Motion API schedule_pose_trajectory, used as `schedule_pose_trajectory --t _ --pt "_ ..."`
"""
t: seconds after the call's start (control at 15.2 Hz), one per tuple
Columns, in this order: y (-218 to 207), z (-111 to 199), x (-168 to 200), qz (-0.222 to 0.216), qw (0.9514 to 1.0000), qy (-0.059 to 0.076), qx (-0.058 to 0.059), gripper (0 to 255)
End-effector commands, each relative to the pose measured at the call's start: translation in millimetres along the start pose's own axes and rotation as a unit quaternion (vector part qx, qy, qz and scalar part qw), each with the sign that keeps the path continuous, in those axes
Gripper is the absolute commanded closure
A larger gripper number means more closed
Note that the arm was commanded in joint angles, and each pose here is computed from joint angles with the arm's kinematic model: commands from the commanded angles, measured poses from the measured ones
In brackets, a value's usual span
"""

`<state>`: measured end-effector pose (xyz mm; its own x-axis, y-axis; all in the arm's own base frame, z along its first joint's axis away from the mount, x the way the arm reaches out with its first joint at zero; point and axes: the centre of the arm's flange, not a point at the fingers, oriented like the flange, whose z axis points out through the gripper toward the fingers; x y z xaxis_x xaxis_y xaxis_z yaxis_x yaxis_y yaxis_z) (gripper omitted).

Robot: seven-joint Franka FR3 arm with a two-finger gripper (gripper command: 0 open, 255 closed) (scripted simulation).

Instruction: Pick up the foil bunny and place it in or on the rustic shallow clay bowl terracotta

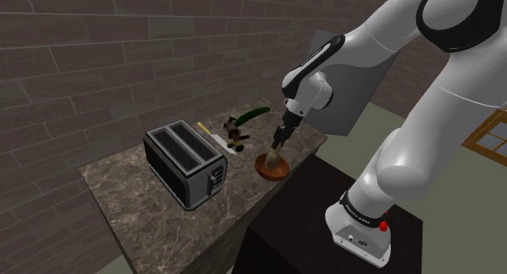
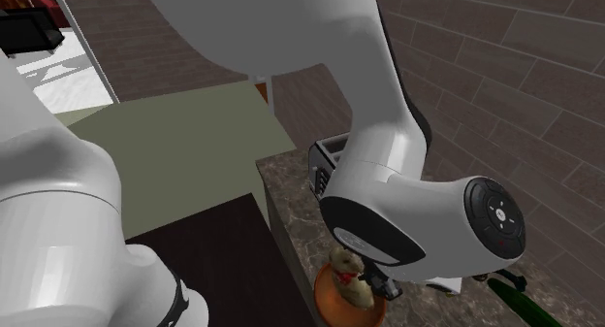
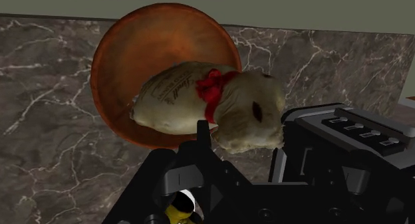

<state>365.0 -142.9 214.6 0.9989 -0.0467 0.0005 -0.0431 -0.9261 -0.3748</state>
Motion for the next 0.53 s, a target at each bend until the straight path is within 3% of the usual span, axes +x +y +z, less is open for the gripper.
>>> schedule_pose_trajectory --t 0.0,0.2,0.26,0.46 --pt "0.2 0.6 0.2 0.0 1.0 0.0 0.0 255" --pt "0.2 0.6 0.2 0.0 1.0 0.0 0.0 255" --pt "0.2 0.6 0.2 0.0 1.0 0.0 0.0 0" --pt "0.1 0.6 0.3 0.0 1.0 0.0 0.0 0"
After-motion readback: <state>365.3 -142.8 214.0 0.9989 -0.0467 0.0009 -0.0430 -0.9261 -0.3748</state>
